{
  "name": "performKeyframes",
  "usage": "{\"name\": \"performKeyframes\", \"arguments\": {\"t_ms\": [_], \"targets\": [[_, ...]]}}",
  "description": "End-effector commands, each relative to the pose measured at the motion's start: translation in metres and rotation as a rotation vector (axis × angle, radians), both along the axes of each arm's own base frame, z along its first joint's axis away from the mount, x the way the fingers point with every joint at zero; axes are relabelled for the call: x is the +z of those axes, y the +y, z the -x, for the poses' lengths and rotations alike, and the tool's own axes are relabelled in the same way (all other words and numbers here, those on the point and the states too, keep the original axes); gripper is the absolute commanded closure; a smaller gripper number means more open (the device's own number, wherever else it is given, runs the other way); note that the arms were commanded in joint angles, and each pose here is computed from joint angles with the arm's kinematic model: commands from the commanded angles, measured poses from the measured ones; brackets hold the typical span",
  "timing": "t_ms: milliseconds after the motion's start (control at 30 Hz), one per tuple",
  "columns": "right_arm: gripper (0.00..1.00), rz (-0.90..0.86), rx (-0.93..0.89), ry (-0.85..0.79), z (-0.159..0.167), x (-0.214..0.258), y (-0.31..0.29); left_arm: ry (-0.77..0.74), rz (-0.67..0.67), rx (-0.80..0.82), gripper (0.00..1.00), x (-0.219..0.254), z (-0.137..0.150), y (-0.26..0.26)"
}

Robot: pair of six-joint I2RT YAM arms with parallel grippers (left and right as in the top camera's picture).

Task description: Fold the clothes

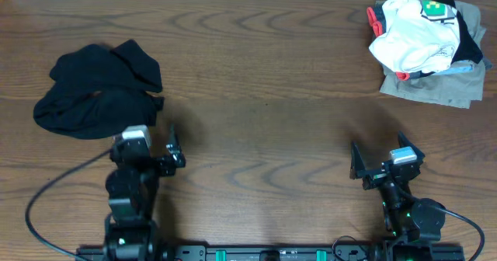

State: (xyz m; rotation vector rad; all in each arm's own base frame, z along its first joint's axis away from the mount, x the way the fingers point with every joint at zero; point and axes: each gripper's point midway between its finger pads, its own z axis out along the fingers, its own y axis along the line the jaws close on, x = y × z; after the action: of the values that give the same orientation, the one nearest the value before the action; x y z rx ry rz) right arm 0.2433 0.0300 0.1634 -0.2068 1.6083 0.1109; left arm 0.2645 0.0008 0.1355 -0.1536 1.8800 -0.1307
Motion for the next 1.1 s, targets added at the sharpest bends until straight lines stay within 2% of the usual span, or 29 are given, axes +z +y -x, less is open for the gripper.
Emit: {"name": "performKeyframes", "arguments": {"t_ms": [0,533,733,1067], "targets": [[0.01,-0.004,-0.011,0.001,0.0,-0.001,-0.002,-0.045,-0.013,0.007,0.02,-0.001,0.005,0.002],[0.01,-0.004,-0.011,0.001,0.0,-0.001,-0.002,-0.149,-0.013,-0.003,0.02,0.001,0.013,-0.001],[0.01,-0.004,-0.011,0.001,0.0,-0.001,-0.002,-0.119,-0.012,-0.002,0.02,-0.008,0.019,-0.001],[0.01,-0.004,-0.011,0.001,0.0,-0.001,-0.002,-0.169,-0.017,0.008,0.02,0.004,0.02,0.001]]}}
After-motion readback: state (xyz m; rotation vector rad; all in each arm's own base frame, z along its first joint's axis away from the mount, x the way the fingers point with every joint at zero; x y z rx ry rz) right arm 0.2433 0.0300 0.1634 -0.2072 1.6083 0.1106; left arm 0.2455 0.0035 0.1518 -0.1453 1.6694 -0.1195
